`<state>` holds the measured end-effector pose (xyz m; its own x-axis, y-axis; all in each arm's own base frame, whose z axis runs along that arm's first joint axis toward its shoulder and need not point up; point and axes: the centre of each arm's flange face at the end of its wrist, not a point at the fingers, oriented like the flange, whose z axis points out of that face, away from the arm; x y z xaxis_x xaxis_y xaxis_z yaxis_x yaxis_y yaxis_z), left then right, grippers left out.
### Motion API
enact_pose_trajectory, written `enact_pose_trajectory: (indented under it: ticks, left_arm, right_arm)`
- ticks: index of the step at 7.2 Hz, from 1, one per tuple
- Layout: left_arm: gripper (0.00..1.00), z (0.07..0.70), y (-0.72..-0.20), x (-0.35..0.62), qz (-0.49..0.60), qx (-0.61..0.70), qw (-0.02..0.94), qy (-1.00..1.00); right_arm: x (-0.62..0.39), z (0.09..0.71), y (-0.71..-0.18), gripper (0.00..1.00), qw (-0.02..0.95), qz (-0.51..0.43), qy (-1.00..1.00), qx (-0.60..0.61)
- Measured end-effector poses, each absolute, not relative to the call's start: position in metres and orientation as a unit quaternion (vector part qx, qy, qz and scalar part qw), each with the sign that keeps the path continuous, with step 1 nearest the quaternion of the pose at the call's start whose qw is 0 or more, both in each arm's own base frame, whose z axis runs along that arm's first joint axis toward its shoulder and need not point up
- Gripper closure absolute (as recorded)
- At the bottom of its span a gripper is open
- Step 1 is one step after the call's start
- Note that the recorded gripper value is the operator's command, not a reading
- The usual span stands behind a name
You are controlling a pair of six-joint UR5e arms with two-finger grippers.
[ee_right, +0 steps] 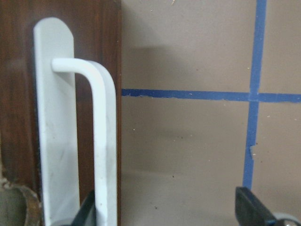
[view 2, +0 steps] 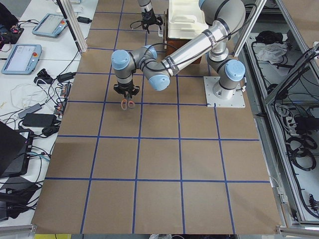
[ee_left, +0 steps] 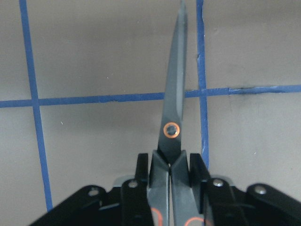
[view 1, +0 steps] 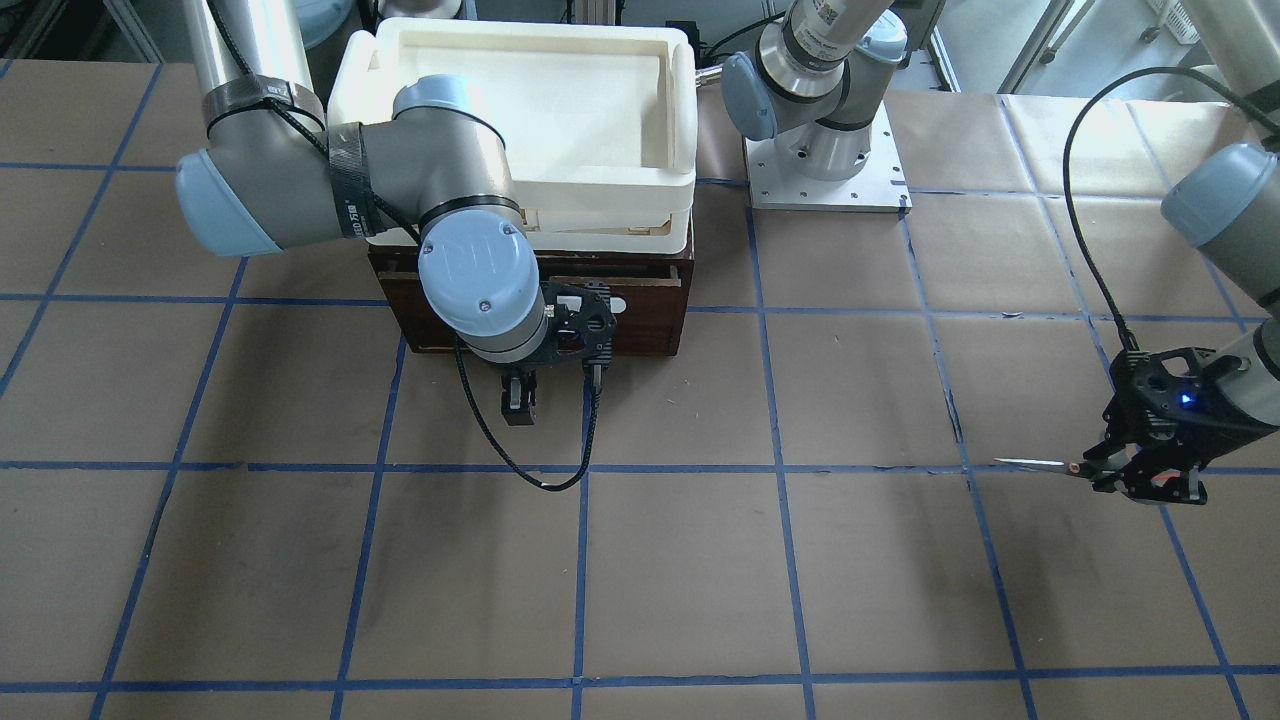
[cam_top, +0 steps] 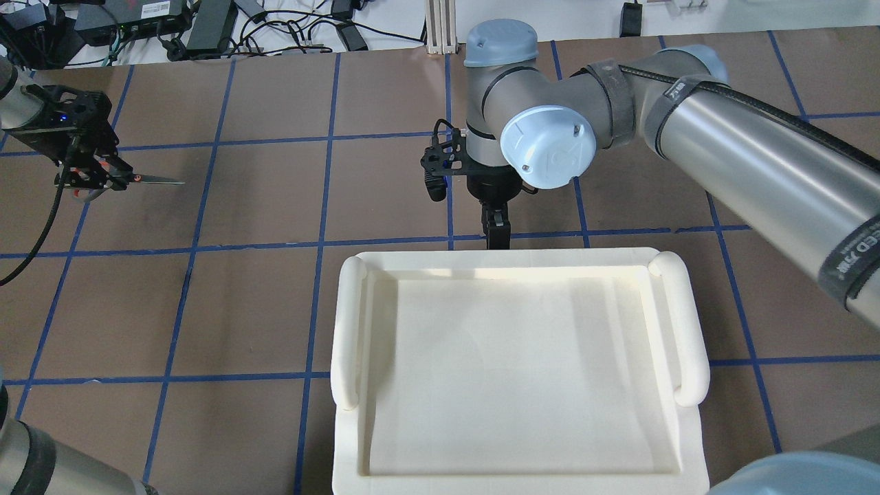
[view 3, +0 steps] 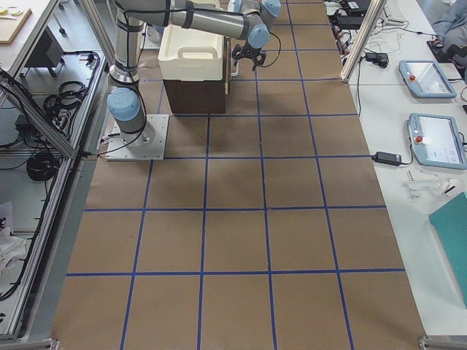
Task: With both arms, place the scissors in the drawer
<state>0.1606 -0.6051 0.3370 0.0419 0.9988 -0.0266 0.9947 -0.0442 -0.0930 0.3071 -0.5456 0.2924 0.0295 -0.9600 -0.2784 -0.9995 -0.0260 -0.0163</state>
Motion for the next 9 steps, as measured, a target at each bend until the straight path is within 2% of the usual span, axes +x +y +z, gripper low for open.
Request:
enact_pose_trajectory:
  ticks: [9]
  left_arm:
    - [1.0, 0.342, -0.601, 0.154, 0.04, -0.718, 0.035, -0.694]
  right_arm:
    - [0.307, 0.287, -0.583, 0.0, 0.09, 0.07, 0.695, -0.71]
